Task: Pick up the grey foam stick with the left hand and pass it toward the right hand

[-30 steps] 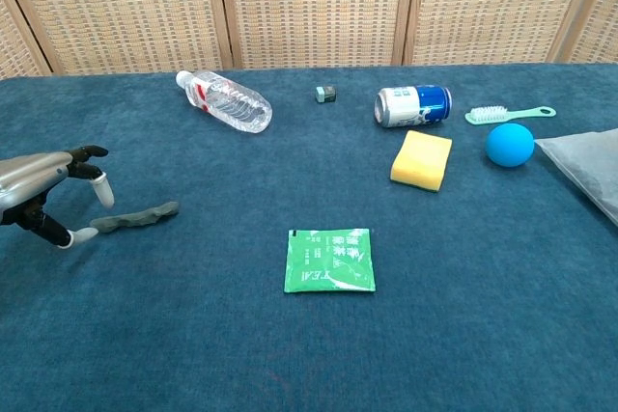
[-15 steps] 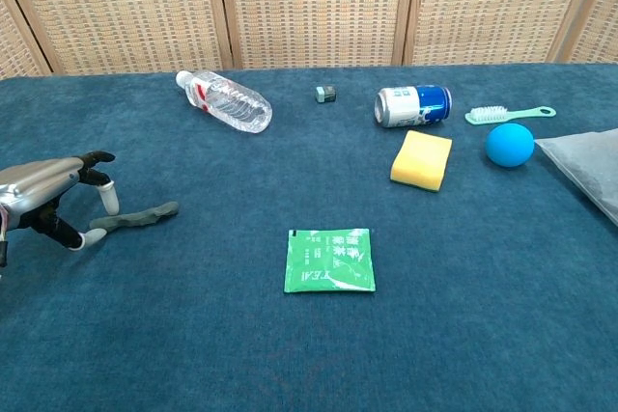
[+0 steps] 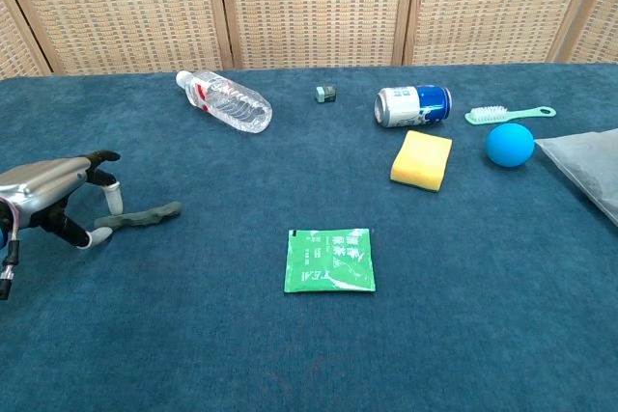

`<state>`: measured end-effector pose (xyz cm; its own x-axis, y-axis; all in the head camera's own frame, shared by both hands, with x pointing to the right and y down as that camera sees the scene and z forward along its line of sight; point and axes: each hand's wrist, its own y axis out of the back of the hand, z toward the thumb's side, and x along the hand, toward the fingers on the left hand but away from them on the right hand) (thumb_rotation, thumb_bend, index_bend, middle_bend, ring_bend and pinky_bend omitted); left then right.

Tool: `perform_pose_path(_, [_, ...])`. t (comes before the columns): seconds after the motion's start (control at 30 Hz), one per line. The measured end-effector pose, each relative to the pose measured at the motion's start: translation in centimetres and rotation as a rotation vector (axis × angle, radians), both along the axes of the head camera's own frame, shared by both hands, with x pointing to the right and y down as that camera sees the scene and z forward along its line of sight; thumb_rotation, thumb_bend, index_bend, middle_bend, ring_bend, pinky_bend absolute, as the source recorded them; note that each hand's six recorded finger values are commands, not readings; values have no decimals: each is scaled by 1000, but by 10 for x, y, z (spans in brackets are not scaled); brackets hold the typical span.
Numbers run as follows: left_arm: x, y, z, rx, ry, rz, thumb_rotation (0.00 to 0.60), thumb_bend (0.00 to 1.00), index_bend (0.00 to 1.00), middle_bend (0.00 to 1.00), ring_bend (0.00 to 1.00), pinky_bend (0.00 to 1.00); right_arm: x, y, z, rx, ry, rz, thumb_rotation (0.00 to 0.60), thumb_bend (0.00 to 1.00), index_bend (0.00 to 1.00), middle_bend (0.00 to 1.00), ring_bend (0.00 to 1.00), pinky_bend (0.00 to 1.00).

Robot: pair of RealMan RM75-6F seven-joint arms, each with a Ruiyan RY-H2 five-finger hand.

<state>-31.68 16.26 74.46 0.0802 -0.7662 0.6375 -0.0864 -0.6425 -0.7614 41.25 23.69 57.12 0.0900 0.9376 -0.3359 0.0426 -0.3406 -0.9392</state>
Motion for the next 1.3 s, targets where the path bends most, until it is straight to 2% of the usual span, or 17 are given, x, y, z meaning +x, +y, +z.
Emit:
perform_pose_path(0.47, [6,-1,3,-8,-7,5,600,473,568,0,0,0,1,0,0,0,0,2,600,0,0,0,0,0])
perform_pose_path(0.57, [7,-1,4,-15,-6,0,600,519,601,0,0,0,1,0,-1,1,-1,1,600,0,0,0,0,0])
perform_pose_path(0.9, [5,-1,8,-30,-23,-7,600,514,745,0,0,0,0,0,-2,5,-1,-2,600,0,0,0,0,0])
perform_pose_path(1.17, [2,-5,0,-6,32,-39,600,511,768,0,0,0,-1,0,0,1,0,-6,600,0,0,0,0,0])
perform_pose_path(1.3, [2,-7,-5,-2,109,-77,600,490,775,0,0,0,-2,1,0,0,-1,-9,600,0,0,0,0,0])
